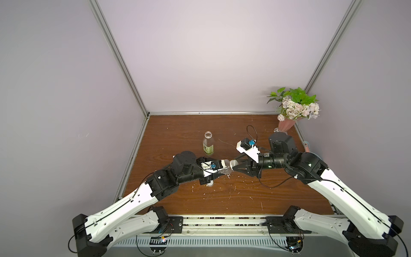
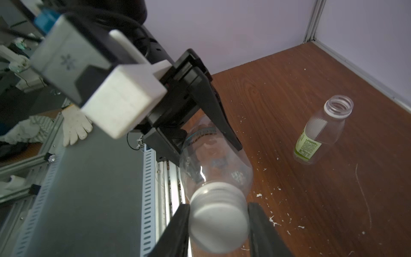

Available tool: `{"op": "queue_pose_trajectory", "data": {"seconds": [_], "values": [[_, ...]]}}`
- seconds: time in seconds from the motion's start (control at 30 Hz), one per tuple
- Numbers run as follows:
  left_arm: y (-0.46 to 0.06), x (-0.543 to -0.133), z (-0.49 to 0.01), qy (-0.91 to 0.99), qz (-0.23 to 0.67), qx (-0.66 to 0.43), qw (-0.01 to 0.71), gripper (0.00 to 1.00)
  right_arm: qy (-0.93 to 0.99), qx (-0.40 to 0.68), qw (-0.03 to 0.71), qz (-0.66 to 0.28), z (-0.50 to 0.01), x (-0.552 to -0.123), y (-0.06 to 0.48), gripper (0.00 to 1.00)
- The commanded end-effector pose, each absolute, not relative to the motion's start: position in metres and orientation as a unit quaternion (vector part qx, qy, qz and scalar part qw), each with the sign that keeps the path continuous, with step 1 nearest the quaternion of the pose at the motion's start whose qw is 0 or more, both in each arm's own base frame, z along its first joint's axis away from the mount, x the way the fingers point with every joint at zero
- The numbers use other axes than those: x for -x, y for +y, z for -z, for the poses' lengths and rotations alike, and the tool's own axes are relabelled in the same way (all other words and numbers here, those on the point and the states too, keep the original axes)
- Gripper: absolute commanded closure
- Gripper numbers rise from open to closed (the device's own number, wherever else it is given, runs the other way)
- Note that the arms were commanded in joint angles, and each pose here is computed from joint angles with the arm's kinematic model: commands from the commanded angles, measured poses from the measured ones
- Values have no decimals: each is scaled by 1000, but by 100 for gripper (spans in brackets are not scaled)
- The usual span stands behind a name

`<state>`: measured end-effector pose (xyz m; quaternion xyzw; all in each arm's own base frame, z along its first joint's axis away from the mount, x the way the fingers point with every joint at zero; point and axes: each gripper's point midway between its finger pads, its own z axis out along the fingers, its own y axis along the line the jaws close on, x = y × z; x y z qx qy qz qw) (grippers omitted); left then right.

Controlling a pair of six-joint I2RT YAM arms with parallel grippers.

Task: Screw on the bottle caps
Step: Screw the bottle cap onto the plastic bottle.

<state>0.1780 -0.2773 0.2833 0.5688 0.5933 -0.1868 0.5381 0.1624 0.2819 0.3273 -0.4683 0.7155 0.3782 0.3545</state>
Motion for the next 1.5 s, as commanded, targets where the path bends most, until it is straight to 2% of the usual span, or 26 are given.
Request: {"op": "queue_pose_trajectory", "data": {"seconds": [0.0, 0.33, 0.63, 0.8, 0.83, 0.93, 0.97, 1.0, 1.07, 1.23, 1.33, 1.47], "values": [[-280, -200, -339, 542, 147, -519, 644, 100, 754, 389, 292, -442, -325, -166, 304, 100], [-261, -233, -334, 519, 20, -471, 713, 99, 742, 270, 230, -569, -346, -178, 333, 100], [-245, -238, -350, 489, -28, -430, 759, 99, 725, 172, 192, -638, -352, -194, 333, 100], [-245, -238, -347, 493, -28, -434, 754, 99, 729, 178, 218, -624, -357, -201, 329, 100], [-246, -237, -346, 493, -27, -436, 752, 99, 729, 179, 233, -619, -361, -204, 326, 98], [-247, -236, -342, 497, -19, -441, 747, 99, 725, 179, 286, -601, -373, -215, 311, 82], [-248, -235, -342, 499, -14, -440, 746, 100, 723, 179, 301, -595, -377, -218, 306, 75], [-248, -234, -341, 501, -7, -442, 744, 99, 722, 187, 318, -585, -381, -221, 300, 64], [-250, -230, -341, 502, 9, -447, 740, 99, 723, 208, 358, -553, -388, -222, 290, 55], [-260, -217, -340, 521, 75, -467, 710, 100, 720, 278, 451, -449, -403, -221, 265, 44], [-267, -208, -339, 535, 126, -470, 691, 99, 738, 256, 493, -384, -408, -235, 241, 31], [-270, -203, -348, 535, 173, -441, 699, 99, 766, 193, 527, -314, -409, -258, 205, 26]]}}
